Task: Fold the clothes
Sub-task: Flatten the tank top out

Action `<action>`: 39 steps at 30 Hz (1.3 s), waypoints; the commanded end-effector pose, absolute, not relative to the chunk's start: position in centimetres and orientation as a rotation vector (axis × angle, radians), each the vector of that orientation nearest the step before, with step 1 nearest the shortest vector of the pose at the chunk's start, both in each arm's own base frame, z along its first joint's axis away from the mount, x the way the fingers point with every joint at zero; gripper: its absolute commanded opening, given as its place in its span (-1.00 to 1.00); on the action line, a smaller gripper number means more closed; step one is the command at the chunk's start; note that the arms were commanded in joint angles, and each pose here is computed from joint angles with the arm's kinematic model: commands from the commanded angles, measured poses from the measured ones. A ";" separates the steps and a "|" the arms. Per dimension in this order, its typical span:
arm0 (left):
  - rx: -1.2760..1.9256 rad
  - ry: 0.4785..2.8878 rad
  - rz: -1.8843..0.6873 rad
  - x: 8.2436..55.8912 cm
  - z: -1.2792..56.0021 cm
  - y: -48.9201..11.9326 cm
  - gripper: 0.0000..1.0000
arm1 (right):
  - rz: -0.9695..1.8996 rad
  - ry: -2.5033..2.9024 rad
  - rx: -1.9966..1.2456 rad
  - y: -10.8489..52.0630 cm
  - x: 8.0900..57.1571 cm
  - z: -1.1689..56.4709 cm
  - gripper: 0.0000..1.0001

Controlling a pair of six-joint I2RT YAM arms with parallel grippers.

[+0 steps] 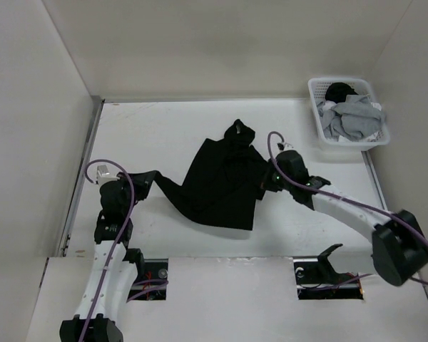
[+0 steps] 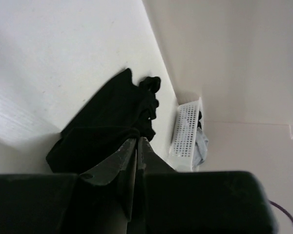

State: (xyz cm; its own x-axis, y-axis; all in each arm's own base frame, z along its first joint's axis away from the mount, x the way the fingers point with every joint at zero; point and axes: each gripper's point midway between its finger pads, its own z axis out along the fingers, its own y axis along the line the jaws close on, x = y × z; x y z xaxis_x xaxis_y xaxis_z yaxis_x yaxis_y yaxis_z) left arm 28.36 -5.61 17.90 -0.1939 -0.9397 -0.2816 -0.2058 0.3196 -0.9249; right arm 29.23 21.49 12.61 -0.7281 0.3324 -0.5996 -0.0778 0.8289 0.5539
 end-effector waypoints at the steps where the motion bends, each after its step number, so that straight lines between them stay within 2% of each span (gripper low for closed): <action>1: -1.079 1.694 -0.950 27.5 14.9 -5.8 -0.88 | 0.725 2.326 0.248 21.7 30.1 8.8 -0.97; 5: -1.143 1.759 -0.946 26.2 11.3 -5.9 -0.87 | 0.675 2.353 0.322 20.7 32.8 6.1 -0.98; 14: -1.215 1.788 -0.924 25.5 9.6 -5.6 -0.87 | 0.637 2.245 0.515 16.8 44.2 7.3 -1.00; 15: -1.222 1.788 -0.920 25.5 9.5 -5.4 -0.86 | 0.644 2.238 0.534 16.4 45.1 7.5 -0.96; 17: -1.219 1.786 -0.908 25.7 9.6 -5.2 -0.82 | 0.662 2.224 0.548 16.0 46.0 8.1 -0.76; 20: -1.125 1.806 -0.846 26.4 10.8 -4.8 -0.72 | 0.649 2.194 0.543 15.4 45.5 9.1 -0.32; 24: -1.033 1.942 -0.710 25.1 9.0 -5.1 -0.69 | 0.600 2.116 0.547 13.7 42.8 11.0 -0.16; 26: -0.994 2.006 -0.673 23.9 7.7 -5.7 -0.62 | 0.598 2.081 0.544 13.4 41.2 11.8 -0.15; 32: -0.925 2.084 -0.783 22.5 5.7 -9.1 -0.20 | 0.669 2.084 0.429 16.6 37.1 12.0 -0.27; 36: -0.818 2.059 -0.865 23.9 7.0 -11.1 -0.16 | 0.685 2.118 0.373 18.2 35.1 11.0 -0.36; 39: -0.760 2.099 -0.825 24.6 6.6 -11.6 -0.21 | 0.704 2.130 0.355 18.6 33.9 10.4 -0.36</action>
